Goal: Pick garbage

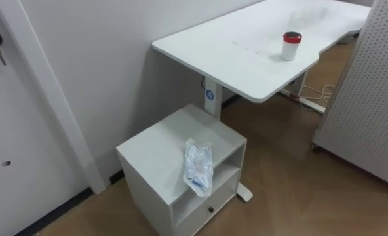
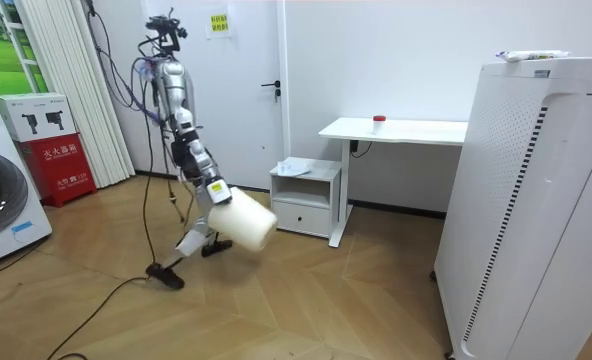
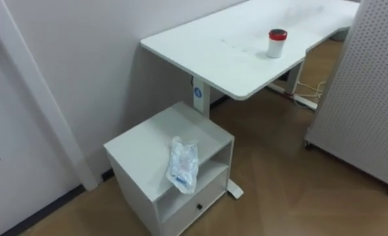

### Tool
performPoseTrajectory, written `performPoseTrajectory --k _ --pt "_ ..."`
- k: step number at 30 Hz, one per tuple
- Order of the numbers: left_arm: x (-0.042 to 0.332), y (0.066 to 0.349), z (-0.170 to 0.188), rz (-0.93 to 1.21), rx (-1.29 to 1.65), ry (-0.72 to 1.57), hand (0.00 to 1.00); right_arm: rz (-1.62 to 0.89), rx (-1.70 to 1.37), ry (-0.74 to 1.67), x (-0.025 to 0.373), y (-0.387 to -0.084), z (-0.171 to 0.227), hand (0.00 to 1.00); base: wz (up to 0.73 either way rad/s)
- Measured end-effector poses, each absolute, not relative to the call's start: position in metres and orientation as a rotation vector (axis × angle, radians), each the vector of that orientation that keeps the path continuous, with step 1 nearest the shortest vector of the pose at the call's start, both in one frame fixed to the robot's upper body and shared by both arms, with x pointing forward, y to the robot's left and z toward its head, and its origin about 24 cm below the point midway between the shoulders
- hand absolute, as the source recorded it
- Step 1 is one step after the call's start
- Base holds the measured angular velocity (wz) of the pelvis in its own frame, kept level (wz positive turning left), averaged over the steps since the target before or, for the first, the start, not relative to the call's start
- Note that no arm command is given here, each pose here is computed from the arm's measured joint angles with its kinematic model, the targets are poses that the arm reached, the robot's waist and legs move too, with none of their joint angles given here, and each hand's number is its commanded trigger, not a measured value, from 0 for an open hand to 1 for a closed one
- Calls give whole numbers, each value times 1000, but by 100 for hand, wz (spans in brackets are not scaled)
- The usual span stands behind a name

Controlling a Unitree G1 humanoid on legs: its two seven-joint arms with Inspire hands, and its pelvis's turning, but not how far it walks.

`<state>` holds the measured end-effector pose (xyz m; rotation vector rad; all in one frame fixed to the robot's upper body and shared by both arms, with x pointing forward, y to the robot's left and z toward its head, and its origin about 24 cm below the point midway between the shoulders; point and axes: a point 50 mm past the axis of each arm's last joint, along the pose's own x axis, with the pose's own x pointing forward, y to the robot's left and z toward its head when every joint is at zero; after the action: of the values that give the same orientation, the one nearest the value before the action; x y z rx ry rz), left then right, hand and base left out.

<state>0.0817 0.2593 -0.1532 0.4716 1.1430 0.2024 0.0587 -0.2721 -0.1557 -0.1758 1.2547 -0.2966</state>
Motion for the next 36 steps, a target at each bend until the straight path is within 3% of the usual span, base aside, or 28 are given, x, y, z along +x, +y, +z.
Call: performPoseTrajectory --k 6,12,19,30,36 --pt "110 252 -146 181 517 1007 0 -321 -115 1149 80 -268 -152 100 12" --pt "115 247 -145 159 536 974 0 -344 -104 1127 75 -269 -152 100 19" --pt "128 244 -139 184 551 895 0 -301 -120 1077 98 -265 -149 100 -5" --pt "236 224 -84 262 620 494 0 -264 -137 933 156 -261 -133 100 -2" --pt "274 211 -54 291 645 319 0 -283 -146 878 172 -265 -124 100 -5"
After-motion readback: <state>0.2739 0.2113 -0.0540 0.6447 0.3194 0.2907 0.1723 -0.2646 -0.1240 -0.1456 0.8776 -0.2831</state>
